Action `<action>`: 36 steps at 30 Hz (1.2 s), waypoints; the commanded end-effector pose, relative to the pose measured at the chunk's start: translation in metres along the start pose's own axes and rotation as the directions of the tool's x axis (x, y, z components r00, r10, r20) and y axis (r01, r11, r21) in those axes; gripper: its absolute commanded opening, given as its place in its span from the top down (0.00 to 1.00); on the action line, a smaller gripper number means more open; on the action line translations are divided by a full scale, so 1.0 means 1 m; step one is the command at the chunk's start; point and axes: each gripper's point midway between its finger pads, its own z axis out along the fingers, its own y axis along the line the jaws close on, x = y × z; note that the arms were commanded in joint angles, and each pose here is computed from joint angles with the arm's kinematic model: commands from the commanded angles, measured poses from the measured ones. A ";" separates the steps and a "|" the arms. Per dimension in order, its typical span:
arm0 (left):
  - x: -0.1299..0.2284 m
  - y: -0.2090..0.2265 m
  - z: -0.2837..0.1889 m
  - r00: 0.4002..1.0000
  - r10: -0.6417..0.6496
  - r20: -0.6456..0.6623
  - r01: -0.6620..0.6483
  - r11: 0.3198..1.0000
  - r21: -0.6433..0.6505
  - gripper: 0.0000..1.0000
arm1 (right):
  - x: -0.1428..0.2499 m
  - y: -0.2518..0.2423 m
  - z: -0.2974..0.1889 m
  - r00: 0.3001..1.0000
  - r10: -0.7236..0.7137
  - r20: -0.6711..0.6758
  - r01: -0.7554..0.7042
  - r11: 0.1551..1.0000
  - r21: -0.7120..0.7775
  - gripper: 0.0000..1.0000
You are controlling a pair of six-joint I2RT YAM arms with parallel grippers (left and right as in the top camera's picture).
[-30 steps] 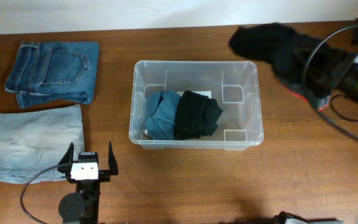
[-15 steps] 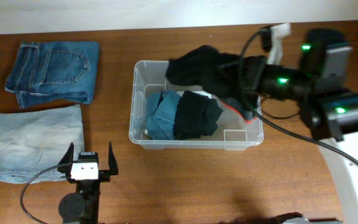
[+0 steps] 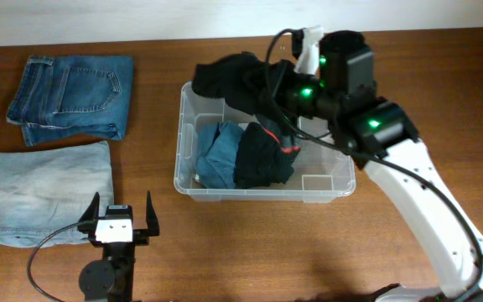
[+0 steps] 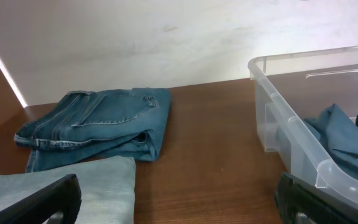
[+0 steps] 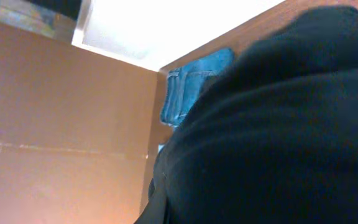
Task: Pack container
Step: 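Lower the black item into the container's right side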
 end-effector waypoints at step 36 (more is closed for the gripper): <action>0.001 0.000 0.000 1.000 0.013 0.000 -0.013 1.000 0.000 0.01 | -0.029 -0.185 -0.034 0.966 -0.235 0.109 0.047 0.574 0.817 0.29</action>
